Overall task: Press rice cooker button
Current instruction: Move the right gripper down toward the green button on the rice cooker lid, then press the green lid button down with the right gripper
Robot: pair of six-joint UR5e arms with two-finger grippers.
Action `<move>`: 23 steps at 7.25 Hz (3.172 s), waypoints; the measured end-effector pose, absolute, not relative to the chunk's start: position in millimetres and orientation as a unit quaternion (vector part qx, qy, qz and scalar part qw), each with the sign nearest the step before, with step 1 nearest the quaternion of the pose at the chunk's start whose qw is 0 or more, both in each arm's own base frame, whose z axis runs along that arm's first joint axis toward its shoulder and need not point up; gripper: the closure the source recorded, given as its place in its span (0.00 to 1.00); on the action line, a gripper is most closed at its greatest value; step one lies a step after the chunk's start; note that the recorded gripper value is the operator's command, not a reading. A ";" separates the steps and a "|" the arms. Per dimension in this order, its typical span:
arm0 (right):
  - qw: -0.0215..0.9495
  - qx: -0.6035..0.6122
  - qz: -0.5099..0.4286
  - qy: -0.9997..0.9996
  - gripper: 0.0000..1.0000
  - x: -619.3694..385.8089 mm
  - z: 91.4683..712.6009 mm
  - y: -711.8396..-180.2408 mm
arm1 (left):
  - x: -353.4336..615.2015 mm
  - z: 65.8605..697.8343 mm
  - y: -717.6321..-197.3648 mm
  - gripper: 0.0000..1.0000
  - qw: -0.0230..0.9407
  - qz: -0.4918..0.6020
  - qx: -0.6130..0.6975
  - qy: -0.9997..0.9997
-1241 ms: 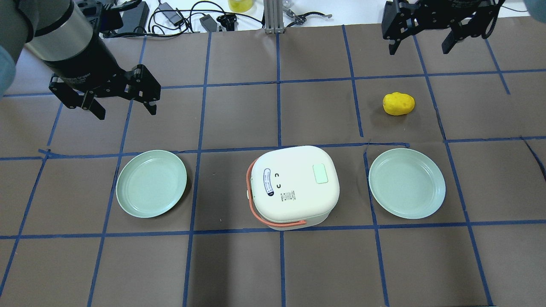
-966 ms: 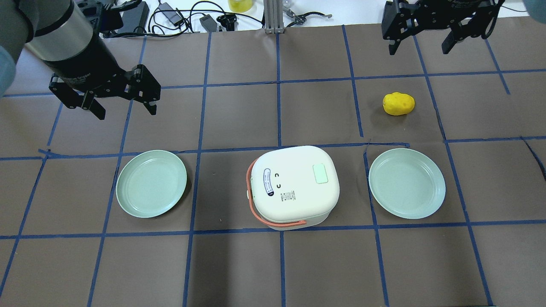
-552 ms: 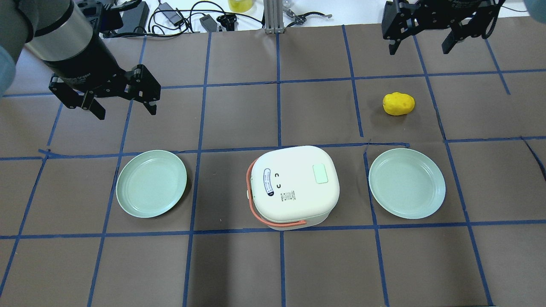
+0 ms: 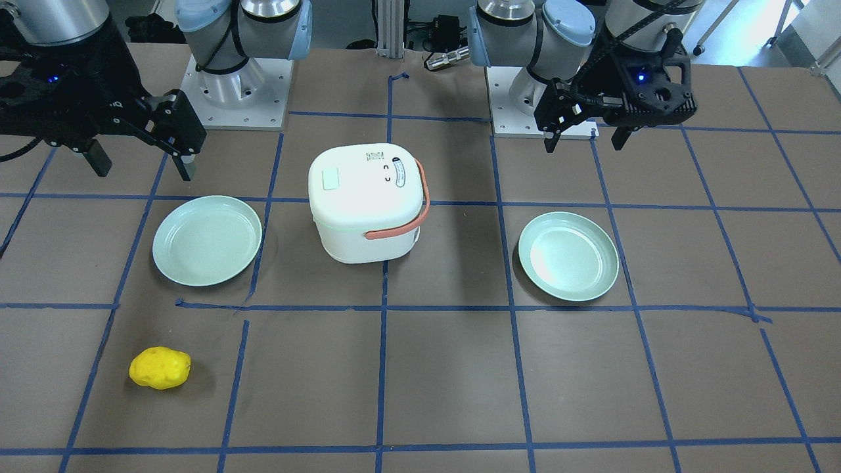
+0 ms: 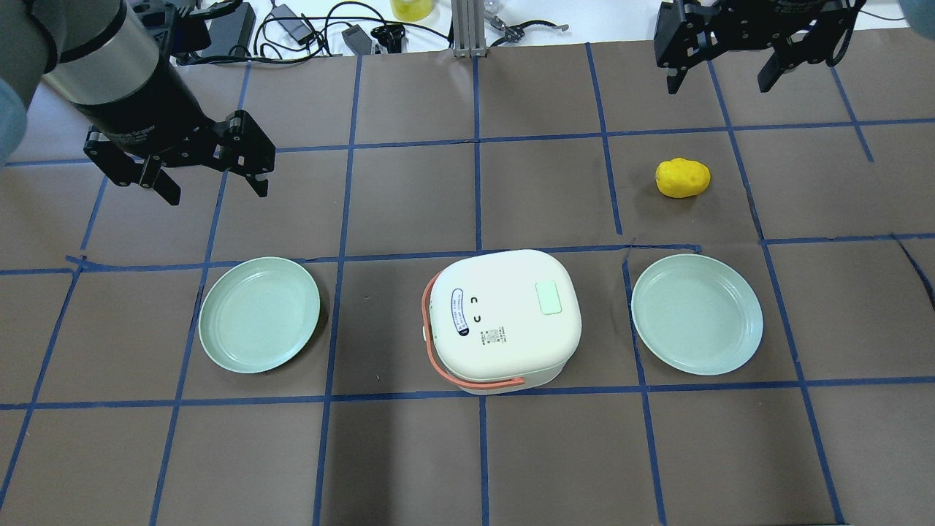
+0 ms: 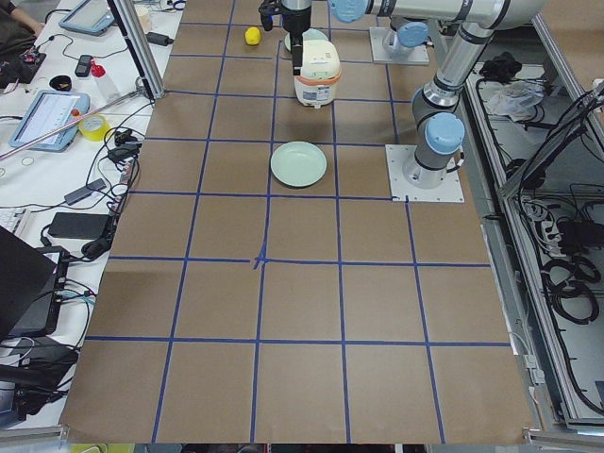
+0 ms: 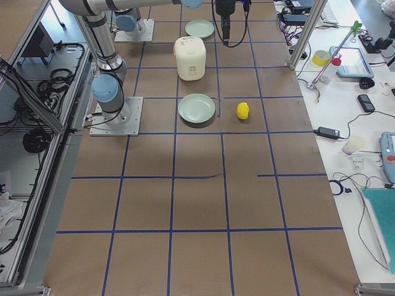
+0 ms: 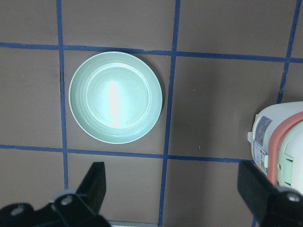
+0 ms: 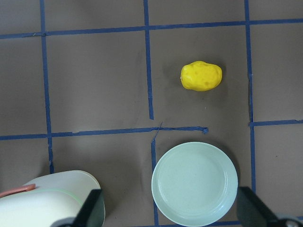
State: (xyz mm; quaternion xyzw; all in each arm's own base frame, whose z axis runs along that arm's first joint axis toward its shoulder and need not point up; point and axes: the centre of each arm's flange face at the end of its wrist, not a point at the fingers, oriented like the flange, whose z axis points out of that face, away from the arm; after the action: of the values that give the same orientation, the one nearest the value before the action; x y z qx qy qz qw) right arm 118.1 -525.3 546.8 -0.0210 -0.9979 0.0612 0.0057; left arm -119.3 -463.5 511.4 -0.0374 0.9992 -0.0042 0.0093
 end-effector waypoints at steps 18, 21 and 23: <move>-0.004 0.006 -0.047 -0.999 1.00 275.7 370.7 -417.9 | -119.3 511.4 -463.5 0.00 0.009 -0.004 -0.037 0.999; -0.003 0.012 -0.044 -0.999 1.00 279.9 360.8 -415.9 | -119.3 511.4 -463.5 0.00 0.009 -0.004 -0.038 0.999; -0.003 0.011 -0.038 -0.999 0.57 280.9 355.4 -418.9 | -119.3 511.4 -463.5 0.00 0.009 -0.004 -0.038 0.999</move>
State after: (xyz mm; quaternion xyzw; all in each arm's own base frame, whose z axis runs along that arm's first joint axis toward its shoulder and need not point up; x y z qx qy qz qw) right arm 280.9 -418.9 355.4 0.0113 -0.9992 -0.0382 -0.0035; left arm -119.3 -463.5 511.4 -0.0376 0.9992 -0.0042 0.0093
